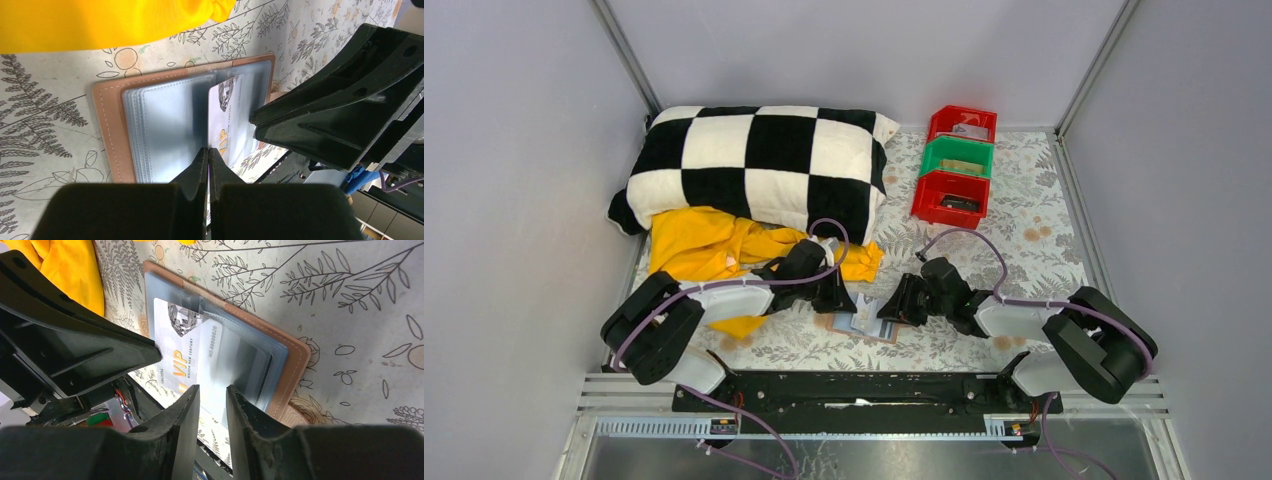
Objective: Take the credit cards out of the card holder
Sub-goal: Remove the credit card from the card holder.
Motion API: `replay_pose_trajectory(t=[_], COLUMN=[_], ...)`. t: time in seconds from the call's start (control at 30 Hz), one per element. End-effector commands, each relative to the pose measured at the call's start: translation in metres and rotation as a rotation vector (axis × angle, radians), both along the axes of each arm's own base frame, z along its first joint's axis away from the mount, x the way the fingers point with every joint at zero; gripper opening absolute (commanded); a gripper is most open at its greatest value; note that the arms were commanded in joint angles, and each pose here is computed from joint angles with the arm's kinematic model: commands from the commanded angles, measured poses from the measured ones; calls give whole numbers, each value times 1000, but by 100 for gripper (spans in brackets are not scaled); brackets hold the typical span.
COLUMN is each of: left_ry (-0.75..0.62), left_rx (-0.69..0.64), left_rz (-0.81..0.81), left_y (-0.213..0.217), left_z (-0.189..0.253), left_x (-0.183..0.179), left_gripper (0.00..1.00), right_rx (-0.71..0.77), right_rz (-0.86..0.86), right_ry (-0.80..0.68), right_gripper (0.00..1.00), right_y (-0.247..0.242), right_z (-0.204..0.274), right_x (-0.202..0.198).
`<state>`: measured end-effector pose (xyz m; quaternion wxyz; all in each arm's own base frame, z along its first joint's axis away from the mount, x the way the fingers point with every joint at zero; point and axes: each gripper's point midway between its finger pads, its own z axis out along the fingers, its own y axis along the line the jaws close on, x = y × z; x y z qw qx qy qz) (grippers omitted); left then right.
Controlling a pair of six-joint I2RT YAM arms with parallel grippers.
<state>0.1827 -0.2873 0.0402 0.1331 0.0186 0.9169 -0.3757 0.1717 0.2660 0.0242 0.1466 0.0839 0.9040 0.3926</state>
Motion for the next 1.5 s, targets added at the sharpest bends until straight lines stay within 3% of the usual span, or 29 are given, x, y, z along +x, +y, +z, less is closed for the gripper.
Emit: replay_pose_trajectory(t=[0.0, 0.2, 0.3, 0.33, 0.57, 0.77, 0.87, 0.93, 1.23, 1.47], left_ry=[-59, -37, -15, -9, 18, 17, 21, 21, -21, -83], left_rx=[-43, -128, -181, -197, -230, -260, -262, -260, -158, -211], left_rz=[-3, -50, -85, -93, -114, -121, -117, -115, -84, -167], left_y=[-3, -15, -22, -23, -29, -34, -35, -36, -18, -5], left_z=[16, 21, 23, 23, 19, 23, 23, 23, 26, 68], left_x=[10, 3, -3, -5, -8, -6, -5, -4, 3, -5], left_gripper=[0, 1, 22, 24, 25, 23, 12, 0, 0, 0], right_rx=[-139, -124, -121, -121, -122, -120, -116, -115, -99, 3], right_rz=[-12, -8, -9, -9, -10, -7, -5, -5, 12, 76], right_ry=[69, 75, 73, 72, 74, 76, 76, 77, 28, -125], right_gripper=[35, 34, 34, 34, 34, 34, 34, 34, 38, 58], right_y=[-26, -20, -19, -19, -19, -18, -17, -16, -15, -3], right_z=[-32, -32, -31, -31, -32, -32, -31, -32, -14, 36], right_x=[-18, -16, -14, -14, -14, -14, -13, -13, -10, 1])
